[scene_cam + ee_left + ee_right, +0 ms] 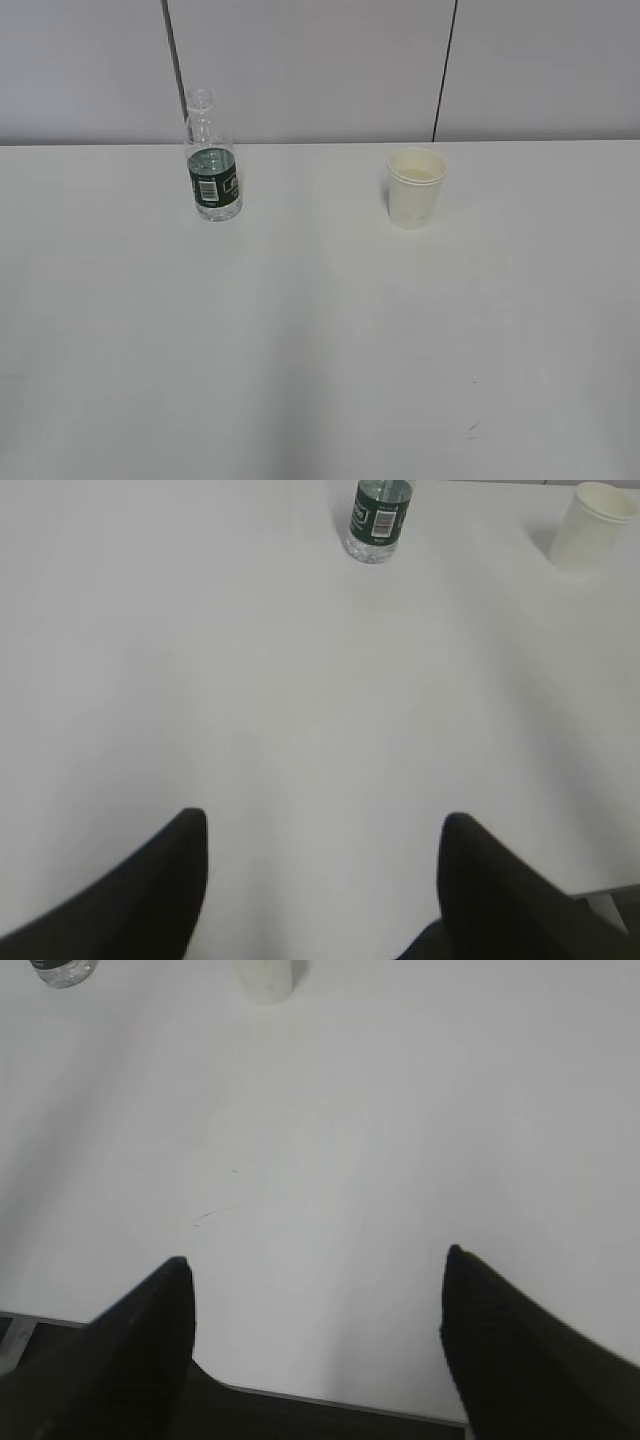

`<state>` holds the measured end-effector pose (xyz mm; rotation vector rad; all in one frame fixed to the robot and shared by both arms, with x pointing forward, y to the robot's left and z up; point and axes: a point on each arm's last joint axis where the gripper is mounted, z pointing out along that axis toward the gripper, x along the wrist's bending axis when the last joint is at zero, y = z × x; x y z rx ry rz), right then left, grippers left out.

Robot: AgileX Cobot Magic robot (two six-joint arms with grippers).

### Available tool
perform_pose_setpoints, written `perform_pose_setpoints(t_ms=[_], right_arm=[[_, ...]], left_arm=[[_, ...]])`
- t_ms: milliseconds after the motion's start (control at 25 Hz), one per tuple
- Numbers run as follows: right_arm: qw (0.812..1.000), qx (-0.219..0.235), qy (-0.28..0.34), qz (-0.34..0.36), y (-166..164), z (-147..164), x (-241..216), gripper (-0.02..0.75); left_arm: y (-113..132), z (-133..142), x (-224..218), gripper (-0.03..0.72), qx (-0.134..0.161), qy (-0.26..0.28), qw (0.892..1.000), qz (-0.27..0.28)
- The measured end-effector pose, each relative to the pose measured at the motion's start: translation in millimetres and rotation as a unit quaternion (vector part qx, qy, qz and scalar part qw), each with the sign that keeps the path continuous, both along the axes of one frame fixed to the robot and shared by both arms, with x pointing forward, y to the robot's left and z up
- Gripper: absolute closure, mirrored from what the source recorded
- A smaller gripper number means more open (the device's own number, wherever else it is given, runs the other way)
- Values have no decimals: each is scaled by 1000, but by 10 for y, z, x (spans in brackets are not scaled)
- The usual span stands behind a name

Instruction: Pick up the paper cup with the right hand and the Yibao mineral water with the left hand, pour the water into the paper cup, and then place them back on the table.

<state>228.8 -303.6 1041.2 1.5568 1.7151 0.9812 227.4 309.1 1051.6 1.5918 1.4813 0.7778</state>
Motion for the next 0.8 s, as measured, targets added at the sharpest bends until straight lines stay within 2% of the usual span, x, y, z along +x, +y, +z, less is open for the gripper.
perform_pose_setpoints(t_ms=[480,800], right_arm=[[1000,-16,-5,-11,-32,1,10,143],[999,-17,-6,-35,-28,2,7,143]], left_arm=[[-7,2,12,239,2,-7,1000,-3],[-14,2,7,239,1,-7,1000,24]])
